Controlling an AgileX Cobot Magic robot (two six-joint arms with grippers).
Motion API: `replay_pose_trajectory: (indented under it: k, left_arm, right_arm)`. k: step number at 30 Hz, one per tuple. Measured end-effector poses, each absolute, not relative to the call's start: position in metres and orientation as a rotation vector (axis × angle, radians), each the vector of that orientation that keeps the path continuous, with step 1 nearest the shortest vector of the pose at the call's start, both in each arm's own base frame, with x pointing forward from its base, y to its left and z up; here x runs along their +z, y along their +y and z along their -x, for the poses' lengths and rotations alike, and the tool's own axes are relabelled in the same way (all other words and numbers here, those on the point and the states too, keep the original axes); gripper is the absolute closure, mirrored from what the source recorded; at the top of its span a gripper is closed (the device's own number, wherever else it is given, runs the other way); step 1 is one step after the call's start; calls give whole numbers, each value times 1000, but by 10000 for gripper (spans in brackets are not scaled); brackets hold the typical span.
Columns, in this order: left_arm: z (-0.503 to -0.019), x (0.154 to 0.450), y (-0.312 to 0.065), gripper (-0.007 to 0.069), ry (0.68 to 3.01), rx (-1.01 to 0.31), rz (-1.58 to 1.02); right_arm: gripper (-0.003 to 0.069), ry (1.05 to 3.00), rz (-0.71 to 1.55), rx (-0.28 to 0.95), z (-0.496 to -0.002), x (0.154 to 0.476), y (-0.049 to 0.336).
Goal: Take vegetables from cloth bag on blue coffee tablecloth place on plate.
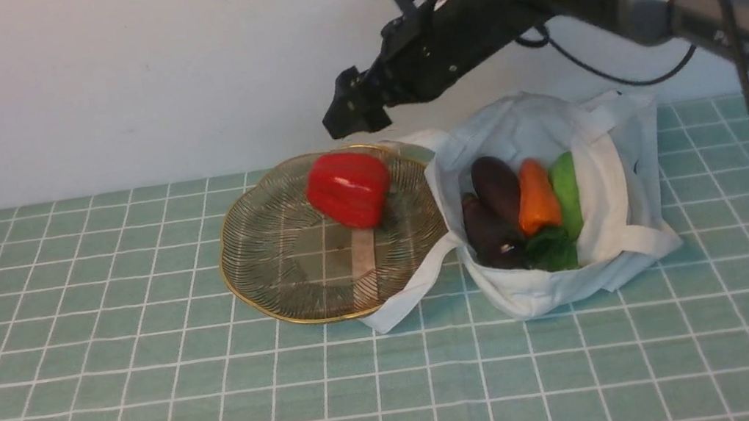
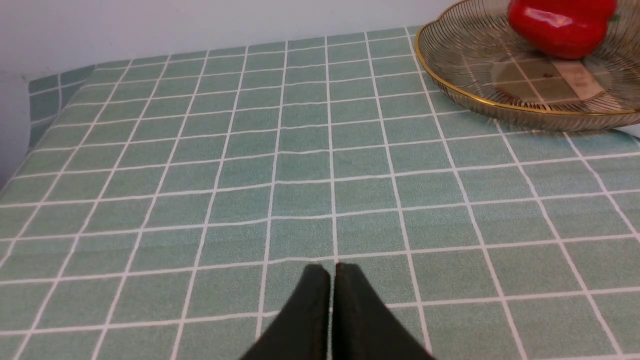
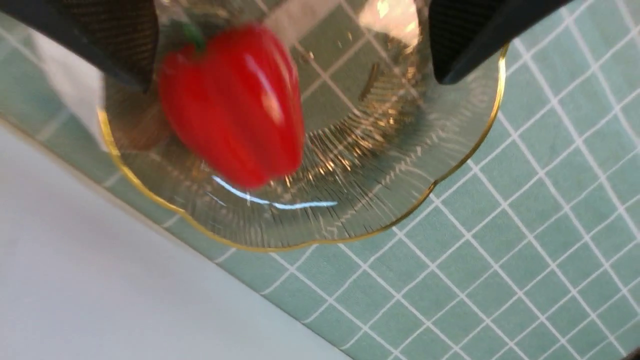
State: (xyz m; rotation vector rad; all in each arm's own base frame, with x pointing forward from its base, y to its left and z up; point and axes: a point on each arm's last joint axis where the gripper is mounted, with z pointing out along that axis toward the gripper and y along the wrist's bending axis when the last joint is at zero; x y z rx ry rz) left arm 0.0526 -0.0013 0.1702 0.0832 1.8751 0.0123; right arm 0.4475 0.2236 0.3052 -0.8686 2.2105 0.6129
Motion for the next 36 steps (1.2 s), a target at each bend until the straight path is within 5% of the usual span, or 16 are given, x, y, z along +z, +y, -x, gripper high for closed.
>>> replay_pose_trajectory:
  k: [3, 5, 14, 20, 23, 27, 32, 36]
  left_arm:
    - [-53, 170, -1, 630, 1875, 12, -83]
    - [-53, 170, -1, 630, 1875, 12, -83]
    - [-53, 170, -1, 630, 1875, 14, -85]
    - [-53, 170, -1, 630, 1875, 14, -86]
    - [-53, 170, -1, 630, 1875, 14, -86]
    - [-53, 170, -1, 630, 1875, 14, -86]
    - [-53, 170, -1, 630, 1875, 14, -86]
    - [-53, 170, -1, 630, 1875, 14, -86]
  right_arm:
    - [32, 2223, 875, 584, -436, 339, 209]
    - [118, 2209, 822, 510, -418, 389, 189]
    - [605, 2008, 551, 167, -315, 528, 119]
    - [671, 1901, 473, 172, -207, 567, 77]
    - [673, 1878, 464, 171, -153, 563, 57]
    - [673, 1792, 438, 186, -66, 512, 26]
    - [673, 1563, 413, 248, -38, 437, 21]
    - [673, 1624, 438, 280, -50, 356, 28]
